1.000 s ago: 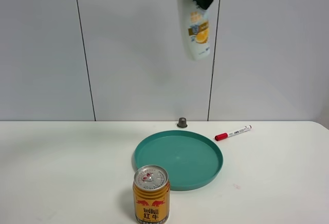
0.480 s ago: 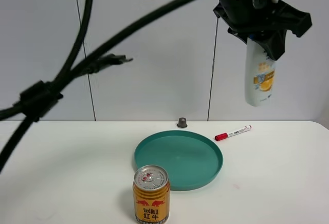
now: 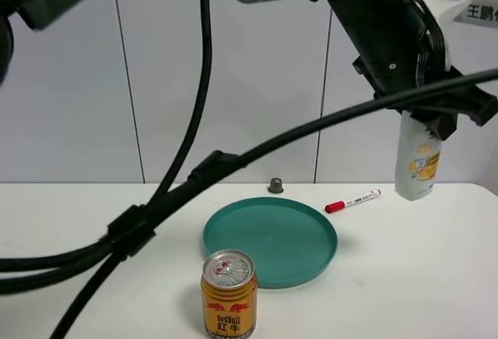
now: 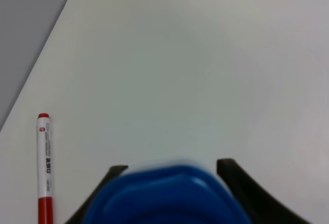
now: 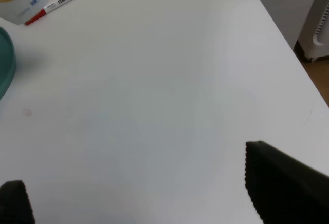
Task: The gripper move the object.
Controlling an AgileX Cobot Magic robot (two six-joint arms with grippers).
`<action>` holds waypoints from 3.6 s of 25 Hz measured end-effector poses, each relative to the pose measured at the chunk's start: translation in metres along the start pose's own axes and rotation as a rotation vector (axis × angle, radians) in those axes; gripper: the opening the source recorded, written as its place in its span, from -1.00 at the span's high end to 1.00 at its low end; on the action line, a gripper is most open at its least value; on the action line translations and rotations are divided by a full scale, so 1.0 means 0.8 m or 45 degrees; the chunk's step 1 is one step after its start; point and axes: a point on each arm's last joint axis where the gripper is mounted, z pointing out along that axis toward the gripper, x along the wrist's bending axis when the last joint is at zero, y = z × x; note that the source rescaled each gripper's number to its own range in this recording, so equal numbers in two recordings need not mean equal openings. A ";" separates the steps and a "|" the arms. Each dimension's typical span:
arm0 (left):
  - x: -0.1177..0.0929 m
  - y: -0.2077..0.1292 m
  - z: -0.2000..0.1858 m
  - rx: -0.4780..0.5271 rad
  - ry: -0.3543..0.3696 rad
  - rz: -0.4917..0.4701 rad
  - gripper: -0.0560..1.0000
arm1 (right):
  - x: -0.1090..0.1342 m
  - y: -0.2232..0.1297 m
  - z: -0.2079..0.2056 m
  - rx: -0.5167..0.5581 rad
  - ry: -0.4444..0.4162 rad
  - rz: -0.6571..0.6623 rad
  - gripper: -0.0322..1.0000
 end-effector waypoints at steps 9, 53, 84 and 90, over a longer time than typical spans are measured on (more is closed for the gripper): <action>0.036 -0.045 0.042 0.039 -0.049 0.042 0.89 | 0.000 0.000 0.000 0.000 0.000 0.000 -1.00; 0.057 -0.107 0.096 0.086 -0.165 0.450 0.65 | 0.000 0.000 0.000 0.000 0.000 0.000 -1.00; 0.096 -0.026 -0.063 0.223 0.061 0.253 -0.51 | 0.000 0.000 0.000 0.000 0.000 0.000 -1.00; 0.133 -0.010 -0.181 0.330 0.262 0.124 -0.51 | 0.000 0.000 0.000 0.000 0.000 0.000 -1.00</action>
